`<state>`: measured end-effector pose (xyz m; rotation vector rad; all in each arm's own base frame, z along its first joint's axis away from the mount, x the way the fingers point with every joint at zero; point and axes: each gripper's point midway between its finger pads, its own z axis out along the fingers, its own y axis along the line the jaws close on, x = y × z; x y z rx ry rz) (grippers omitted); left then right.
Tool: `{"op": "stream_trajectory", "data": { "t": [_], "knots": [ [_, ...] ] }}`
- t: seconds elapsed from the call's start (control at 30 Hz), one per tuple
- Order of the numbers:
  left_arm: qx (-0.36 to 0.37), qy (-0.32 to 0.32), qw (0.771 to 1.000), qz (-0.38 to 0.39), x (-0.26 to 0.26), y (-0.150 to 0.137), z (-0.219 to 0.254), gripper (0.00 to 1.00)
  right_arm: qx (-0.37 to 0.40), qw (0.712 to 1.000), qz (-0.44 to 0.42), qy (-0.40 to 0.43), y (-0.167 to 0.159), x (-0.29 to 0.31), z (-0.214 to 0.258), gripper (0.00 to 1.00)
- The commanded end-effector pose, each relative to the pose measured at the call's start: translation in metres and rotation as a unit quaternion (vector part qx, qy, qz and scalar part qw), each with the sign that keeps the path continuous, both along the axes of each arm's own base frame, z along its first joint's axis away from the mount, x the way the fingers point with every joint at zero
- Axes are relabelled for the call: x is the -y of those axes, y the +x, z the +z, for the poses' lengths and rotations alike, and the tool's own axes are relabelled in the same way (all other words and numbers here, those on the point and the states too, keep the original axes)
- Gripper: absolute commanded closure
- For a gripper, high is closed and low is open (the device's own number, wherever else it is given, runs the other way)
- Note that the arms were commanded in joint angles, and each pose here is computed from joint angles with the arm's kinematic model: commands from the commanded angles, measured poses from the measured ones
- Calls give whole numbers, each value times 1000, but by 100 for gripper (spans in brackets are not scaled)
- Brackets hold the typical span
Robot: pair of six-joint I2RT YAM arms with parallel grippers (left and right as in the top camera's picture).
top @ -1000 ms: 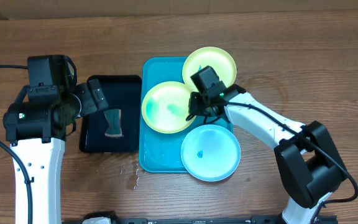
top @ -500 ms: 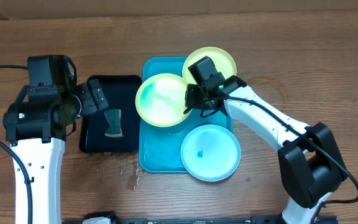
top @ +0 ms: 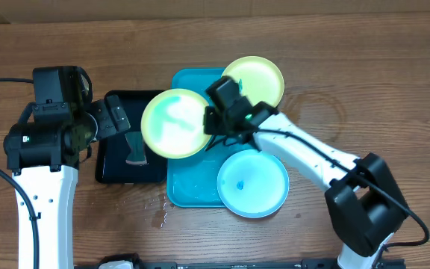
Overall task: Clean dirty plates on tray and stack at the side
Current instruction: 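Lift the left yellow plate by its rim with the right gripper, then tilt the yellow plate over the black tray to drain it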
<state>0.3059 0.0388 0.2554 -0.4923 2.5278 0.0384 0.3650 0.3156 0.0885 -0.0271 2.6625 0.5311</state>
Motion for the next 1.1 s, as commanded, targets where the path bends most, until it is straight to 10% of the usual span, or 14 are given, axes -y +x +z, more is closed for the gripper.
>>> {"op": "stream_trajectory", "data": {
  "t": [0.0, 1.07],
  "knots": [
    [13, -4, 1000, 6, -1, 3, 9, 0, 83, 996, -17, -12, 6, -14, 39, 96],
    [13, -3, 1000, 5, -1, 3, 9, 0, 244, 969, -6, 34, 4, -79, 98, 96]
  ]
}}
